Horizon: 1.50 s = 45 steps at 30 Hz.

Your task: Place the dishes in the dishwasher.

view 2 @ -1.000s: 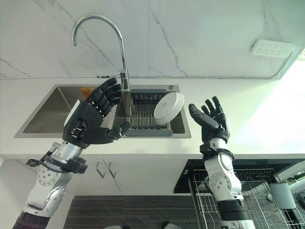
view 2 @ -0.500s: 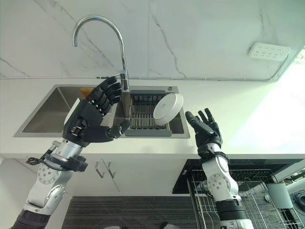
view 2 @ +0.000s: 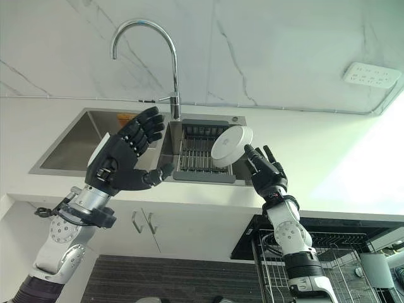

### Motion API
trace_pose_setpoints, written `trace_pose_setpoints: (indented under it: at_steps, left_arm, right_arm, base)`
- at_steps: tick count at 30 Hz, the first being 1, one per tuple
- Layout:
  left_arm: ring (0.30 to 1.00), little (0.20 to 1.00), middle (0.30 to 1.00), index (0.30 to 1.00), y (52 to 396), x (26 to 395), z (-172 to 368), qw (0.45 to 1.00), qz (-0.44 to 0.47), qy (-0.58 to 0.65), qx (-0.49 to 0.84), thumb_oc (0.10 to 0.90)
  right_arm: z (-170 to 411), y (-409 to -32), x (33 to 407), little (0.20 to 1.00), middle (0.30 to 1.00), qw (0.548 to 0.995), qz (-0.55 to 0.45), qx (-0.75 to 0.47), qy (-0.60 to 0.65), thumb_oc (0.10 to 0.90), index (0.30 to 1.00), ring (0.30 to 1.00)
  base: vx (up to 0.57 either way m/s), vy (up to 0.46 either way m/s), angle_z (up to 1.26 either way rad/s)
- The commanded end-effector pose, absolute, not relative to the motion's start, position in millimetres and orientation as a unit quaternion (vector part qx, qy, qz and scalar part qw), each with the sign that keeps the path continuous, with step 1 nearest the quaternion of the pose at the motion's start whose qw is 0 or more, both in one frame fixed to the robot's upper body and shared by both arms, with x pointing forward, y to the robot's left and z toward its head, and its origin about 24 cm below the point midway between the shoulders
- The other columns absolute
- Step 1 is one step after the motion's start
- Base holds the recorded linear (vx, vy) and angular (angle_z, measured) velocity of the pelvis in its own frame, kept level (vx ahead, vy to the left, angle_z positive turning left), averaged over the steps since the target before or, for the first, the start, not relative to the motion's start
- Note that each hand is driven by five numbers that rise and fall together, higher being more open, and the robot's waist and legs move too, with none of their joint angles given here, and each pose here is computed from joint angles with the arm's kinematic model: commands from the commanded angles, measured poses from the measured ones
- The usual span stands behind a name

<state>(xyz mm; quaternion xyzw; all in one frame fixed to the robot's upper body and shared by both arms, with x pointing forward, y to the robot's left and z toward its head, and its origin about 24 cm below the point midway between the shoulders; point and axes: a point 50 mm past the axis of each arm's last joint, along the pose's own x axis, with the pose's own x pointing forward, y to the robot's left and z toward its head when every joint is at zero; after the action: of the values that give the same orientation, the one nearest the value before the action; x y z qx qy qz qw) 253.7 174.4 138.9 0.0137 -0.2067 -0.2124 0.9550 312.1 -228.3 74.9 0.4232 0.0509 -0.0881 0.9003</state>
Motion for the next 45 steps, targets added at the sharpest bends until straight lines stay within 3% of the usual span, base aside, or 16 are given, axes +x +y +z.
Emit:
trace_pose_setpoints:
  at_steps: [1, 45]
  left_arm:
    - [0.9, 0.9, 0.9, 0.9, 165, 252, 185, 0.917, -0.236, -0.32, -0.008, 0.8]
    - [0.9, 0.9, 0.9, 0.9, 163, 257, 184, 0.925, -0.241, -0.295, -0.009, 0.8]
  right_arm:
    - [137, -233, 336, 0.9, 0.9, 0.899, -0.028, 0.433, -0.056, 0.8, 0.9, 0.9]
    - [134, -256, 365, 0.9, 0.9, 0.925, -0.042, 0.376, 0.026, 0.8, 0.9, 0.9]
  base:
    - [0.0, 0.0, 0.0]
    - [0.0, -0.001, 0.02]
